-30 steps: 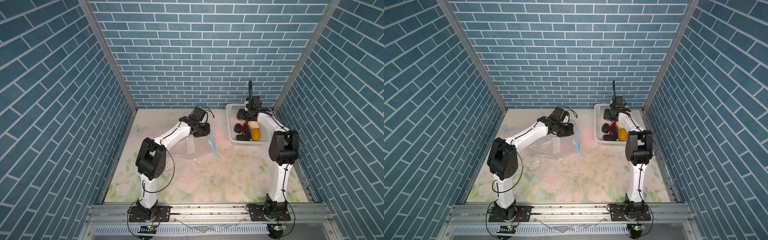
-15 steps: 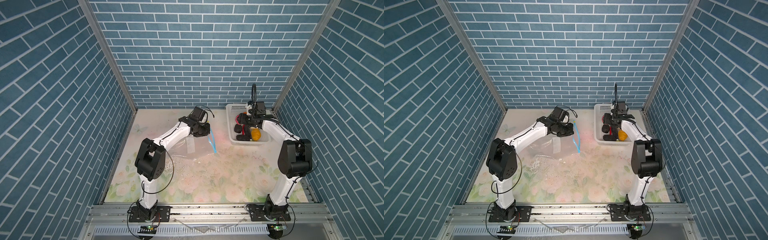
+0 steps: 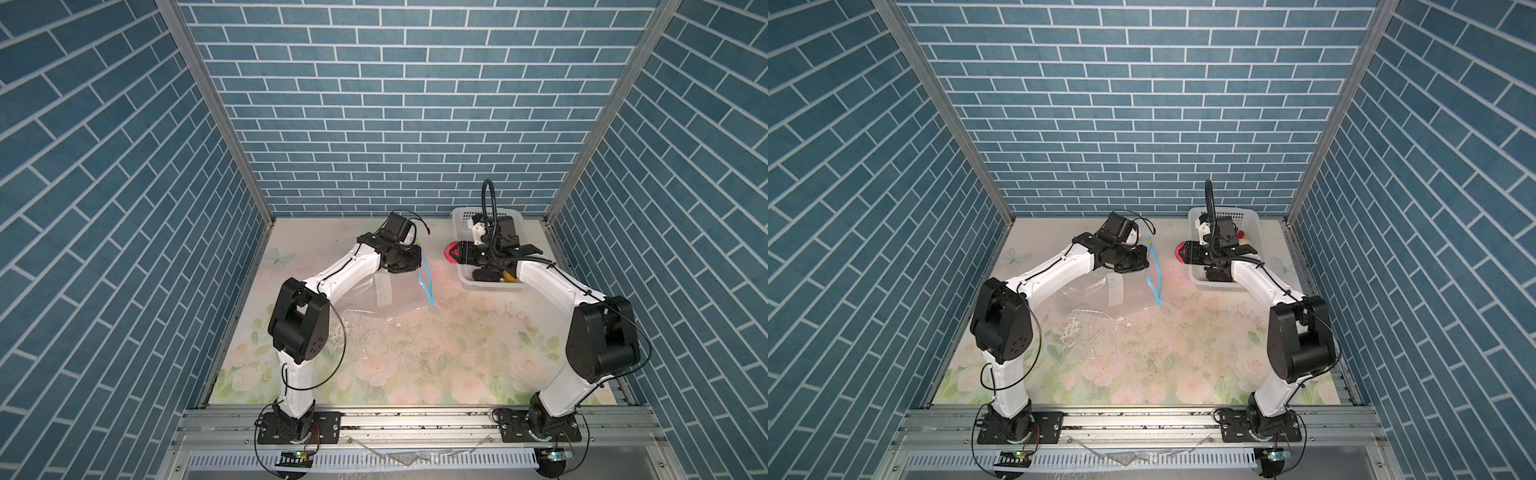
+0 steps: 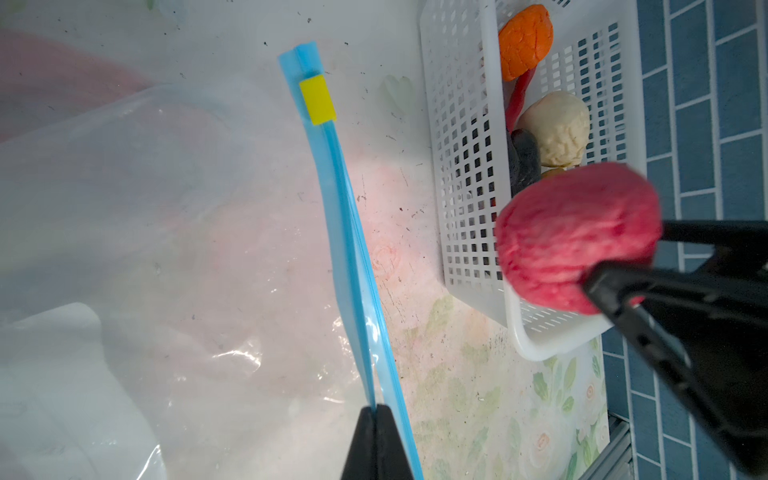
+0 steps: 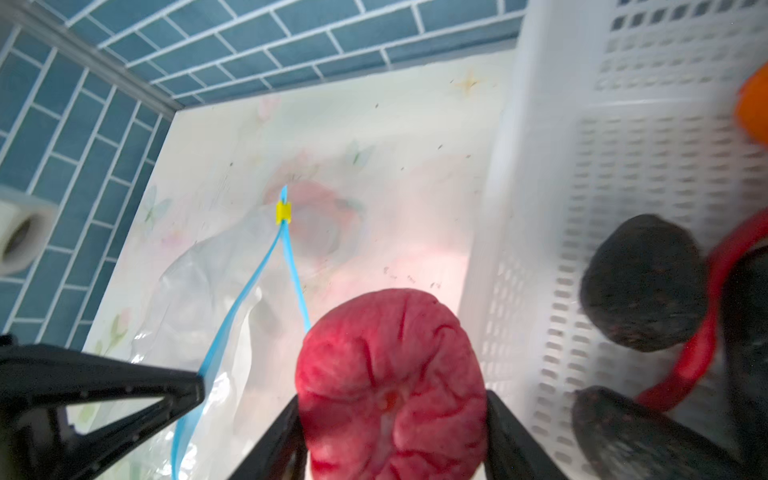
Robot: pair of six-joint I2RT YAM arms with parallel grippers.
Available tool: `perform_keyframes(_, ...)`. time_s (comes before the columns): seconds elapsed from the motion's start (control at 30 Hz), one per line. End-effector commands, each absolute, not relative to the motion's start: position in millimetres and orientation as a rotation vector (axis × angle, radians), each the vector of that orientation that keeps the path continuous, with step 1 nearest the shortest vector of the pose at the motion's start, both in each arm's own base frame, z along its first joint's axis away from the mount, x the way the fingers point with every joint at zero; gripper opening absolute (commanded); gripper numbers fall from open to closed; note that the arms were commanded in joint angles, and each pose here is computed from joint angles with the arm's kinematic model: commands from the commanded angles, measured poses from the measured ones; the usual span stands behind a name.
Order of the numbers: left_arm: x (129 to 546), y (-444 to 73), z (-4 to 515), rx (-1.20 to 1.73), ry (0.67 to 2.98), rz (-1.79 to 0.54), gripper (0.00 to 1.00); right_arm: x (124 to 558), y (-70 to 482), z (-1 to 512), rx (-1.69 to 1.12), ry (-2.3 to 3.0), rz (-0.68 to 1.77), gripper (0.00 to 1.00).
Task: Place the food in the zip-top bag and seal the zipper
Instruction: 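Lift the pink food with the right gripper and carry it toward the bag mouth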
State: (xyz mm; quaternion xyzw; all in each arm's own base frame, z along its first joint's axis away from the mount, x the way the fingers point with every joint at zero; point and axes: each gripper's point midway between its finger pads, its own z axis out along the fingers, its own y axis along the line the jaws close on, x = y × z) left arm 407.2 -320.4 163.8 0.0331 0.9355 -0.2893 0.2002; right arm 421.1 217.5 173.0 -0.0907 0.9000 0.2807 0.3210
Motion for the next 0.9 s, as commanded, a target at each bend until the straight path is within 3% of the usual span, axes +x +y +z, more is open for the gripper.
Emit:
perform_keyframes(0.0, 402.1, -323.1, 179.7, 0.113, 2.581, -0.835, 0.01, 409.0, 238.5, 183.6, -0.256, 2.308, 0.915, 0.62)
perform_keyframes(0.23, 401.3, -322.0, 183.4, 0.113, 2.572, -0.836, 0.01, 397.4, 255.9, 170.7, -0.255, 2.323, 1.060, 0.61)
perform_keyframes(0.87, 402.2, -323.8, 186.6, 0.113, 2.566, -0.847, 0.01, 383.4, 272.8, 163.1, -0.269, 2.356, 1.159, 0.59)
